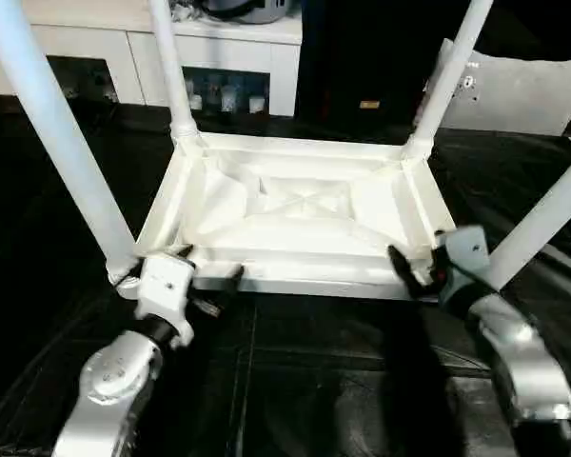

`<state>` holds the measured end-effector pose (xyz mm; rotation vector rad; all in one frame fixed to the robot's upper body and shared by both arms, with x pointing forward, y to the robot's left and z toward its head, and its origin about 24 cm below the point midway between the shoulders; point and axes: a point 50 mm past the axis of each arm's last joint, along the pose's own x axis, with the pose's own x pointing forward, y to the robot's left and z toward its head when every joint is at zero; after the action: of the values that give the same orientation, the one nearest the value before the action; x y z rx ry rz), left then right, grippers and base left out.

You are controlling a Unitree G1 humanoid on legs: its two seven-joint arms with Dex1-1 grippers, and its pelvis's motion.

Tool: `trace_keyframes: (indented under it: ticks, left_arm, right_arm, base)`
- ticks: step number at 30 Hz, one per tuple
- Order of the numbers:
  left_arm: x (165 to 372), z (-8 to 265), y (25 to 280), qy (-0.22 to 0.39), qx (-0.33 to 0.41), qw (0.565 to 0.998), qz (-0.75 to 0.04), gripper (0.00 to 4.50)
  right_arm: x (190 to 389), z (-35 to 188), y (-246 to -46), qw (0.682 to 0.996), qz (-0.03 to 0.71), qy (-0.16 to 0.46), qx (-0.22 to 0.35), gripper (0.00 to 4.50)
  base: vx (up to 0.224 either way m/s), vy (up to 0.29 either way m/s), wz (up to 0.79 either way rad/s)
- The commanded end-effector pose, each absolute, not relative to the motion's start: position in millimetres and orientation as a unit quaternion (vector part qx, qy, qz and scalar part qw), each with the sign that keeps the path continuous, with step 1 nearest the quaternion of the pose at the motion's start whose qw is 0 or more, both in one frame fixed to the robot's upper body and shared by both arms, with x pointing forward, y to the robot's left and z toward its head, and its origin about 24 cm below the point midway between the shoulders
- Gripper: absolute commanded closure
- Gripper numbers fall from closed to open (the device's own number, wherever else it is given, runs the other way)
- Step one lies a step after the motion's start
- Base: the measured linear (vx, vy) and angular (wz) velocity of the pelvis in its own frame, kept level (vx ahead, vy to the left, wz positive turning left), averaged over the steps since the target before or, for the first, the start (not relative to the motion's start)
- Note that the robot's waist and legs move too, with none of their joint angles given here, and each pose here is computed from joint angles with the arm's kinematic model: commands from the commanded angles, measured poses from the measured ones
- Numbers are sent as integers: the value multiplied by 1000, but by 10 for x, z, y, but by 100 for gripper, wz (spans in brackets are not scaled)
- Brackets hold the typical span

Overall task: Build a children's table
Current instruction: Rotate table base

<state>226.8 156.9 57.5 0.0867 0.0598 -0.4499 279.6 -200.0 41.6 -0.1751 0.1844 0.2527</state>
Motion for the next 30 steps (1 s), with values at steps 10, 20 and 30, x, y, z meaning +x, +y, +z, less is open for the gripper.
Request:
trace_keyframes:
  ticks: [10, 20, 30]
  left_arm:
    - [2256, 582, 1560, 22, 10, 966, -257, 2]
    - [2250, 568, 1506, 27, -8, 958, -284, 2]
    - [2140, 545, 1523, 36, -10, 953, -301, 2]
  right_arm:
    - [2667, 414, -2139, 983, 121, 112, -83, 0]
    - [2680, 419, -2612, 958, 181, 183, -129, 0]
    - [3051, 668, -2858, 985, 38, 102, -137, 0]
  base:
    - [0, 0, 0]
    - [0, 0, 0]
    - [0, 0, 0]
